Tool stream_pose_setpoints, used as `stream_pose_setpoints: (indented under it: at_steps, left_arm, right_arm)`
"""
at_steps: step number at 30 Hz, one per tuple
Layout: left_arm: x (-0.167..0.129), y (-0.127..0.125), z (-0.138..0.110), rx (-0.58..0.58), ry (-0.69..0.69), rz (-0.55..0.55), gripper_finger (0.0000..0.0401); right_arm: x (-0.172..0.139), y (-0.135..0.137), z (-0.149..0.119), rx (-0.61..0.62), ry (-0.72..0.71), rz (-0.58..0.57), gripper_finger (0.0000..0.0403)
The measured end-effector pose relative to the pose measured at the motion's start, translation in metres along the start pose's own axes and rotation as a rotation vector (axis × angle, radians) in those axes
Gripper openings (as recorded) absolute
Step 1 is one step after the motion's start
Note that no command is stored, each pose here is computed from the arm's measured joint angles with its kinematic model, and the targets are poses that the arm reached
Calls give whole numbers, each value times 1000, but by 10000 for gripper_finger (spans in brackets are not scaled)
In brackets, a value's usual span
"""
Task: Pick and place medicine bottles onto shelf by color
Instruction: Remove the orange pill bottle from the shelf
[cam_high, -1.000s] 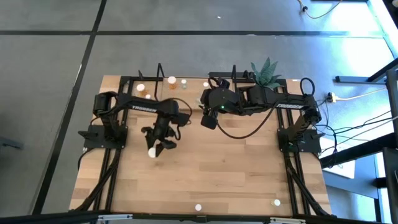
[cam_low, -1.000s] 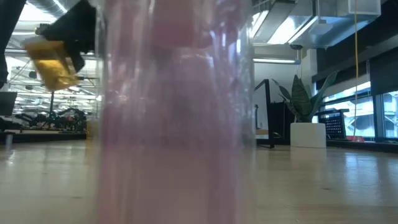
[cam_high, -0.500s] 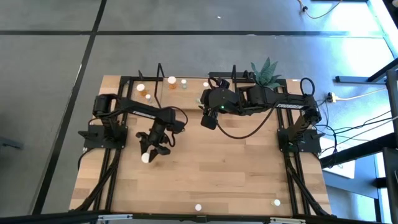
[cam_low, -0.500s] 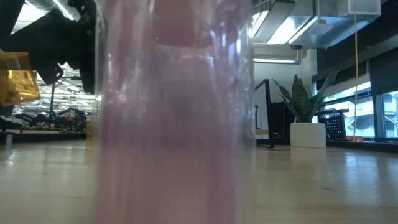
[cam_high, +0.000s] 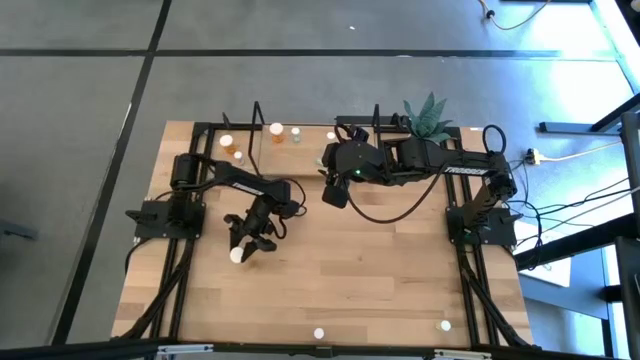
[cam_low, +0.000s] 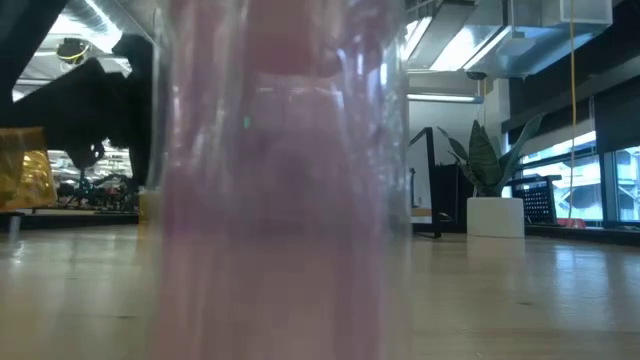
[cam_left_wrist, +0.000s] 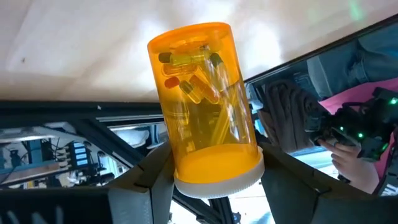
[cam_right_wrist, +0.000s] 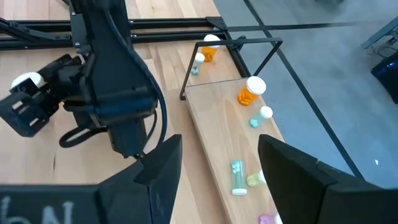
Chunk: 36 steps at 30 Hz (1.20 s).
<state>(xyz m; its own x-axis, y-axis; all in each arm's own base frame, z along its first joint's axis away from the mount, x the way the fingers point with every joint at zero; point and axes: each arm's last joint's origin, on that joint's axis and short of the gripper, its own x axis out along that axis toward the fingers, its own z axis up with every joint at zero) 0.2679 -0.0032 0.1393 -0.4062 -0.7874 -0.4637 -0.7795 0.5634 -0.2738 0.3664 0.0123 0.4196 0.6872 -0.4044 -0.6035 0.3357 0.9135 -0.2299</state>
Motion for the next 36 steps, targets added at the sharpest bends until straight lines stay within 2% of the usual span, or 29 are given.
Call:
stream_pose_setpoints:
  at_steps: [13, 21, 36]
  left_arm:
    - [12, 6, 31, -19, 43, 6, 188]
    - [15, 6, 37, -9, 67, -42, 189]
    - [15, 6, 38, 20, 62, -54, 274]
  right_arm:
    - [0, 0, 0, 1, 0, 0, 213]
    - [0, 0, 0, 0, -1, 0, 213]
    - [0, 0, 0, 2, -2, 0, 213]
